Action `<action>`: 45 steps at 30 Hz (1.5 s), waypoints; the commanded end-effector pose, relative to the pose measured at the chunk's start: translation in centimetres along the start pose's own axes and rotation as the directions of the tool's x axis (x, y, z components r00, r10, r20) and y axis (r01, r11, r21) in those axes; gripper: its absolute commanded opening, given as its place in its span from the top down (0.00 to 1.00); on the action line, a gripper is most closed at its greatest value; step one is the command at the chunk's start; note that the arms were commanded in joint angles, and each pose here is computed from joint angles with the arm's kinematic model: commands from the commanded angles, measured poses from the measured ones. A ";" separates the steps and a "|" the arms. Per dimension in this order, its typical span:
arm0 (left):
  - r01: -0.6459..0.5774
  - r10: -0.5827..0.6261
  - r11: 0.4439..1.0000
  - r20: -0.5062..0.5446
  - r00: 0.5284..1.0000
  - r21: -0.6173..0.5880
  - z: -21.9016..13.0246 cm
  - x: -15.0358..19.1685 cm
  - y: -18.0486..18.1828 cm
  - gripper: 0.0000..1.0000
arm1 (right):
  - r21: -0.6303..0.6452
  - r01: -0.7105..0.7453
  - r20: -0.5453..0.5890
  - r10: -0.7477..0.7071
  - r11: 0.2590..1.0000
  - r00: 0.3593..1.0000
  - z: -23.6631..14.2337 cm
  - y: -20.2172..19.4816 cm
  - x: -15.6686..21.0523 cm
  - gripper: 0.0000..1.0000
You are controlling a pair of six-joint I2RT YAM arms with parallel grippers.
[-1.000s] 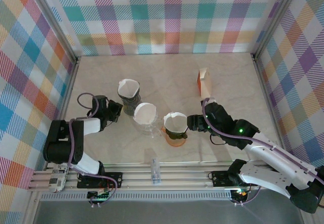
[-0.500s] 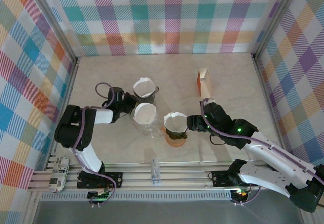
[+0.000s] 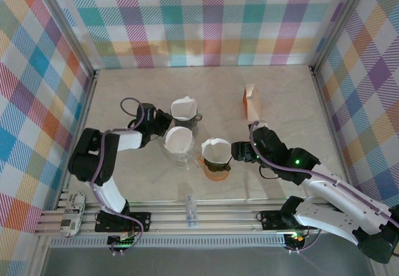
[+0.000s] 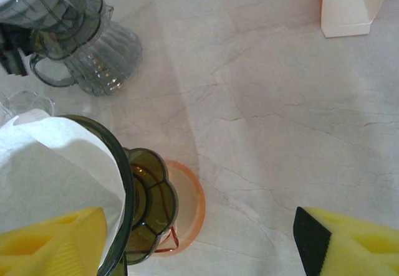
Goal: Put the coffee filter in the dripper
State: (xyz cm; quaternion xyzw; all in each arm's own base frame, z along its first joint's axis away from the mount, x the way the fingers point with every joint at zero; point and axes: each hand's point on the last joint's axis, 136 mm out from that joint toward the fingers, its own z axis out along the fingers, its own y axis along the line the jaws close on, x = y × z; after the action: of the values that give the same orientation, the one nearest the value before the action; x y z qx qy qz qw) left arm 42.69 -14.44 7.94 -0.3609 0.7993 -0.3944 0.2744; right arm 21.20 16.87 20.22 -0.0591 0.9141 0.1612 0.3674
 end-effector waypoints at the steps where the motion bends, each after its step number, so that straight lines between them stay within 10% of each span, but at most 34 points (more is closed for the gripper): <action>1: -0.029 0.031 0.999 0.112 0.993 -0.020 -3.8 -2.6 -0.5 0.63 | 0.035 0.000 0.086 -0.003 0.999 0.996 -0.6 -0.8 -1.7 0.15; 6: -0.139 0.156 0.985 0.187 0.970 -0.098 -8.5 -3.8 -2.2 0.00 | 0.105 0.019 0.172 -0.037 0.994 0.984 -0.9 -1.8 -3.3 0.01; 15: -0.320 0.562 0.774 0.360 0.745 -0.546 -17.6 -8.3 -4.3 0.00 | 0.295 0.018 0.279 -0.105 0.955 0.954 -0.1 -4.5 -5.2 0.01; 20: -0.434 0.685 0.690 0.328 0.650 -0.579 -16.1 -9.2 -4.1 0.00 | 0.350 -0.018 0.305 -0.096 0.937 0.948 -0.5 -5.6 -5.3 0.01; 25: -0.554 0.845 0.487 0.204 0.494 -0.675 -14.1 -9.9 -0.5 0.00 | 0.379 -0.031 0.318 -0.099 0.925 0.943 -0.9 -6.7 -4.8 0.01; 45: -0.632 0.876 0.470 0.239 0.419 -0.616 -9.6 -10.3 6.4 0.00 | 0.402 -0.023 0.315 -0.114 0.915 0.942 -1.3 -8.5 -2.8 0.01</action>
State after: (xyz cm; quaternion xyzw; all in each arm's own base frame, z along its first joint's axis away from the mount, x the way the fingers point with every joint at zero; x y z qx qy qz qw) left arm 38.72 1.33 8.73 -0.1079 0.8463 0.1125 0.5094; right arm 24.42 9.05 20.63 0.0150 0.8570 -0.0245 0.5144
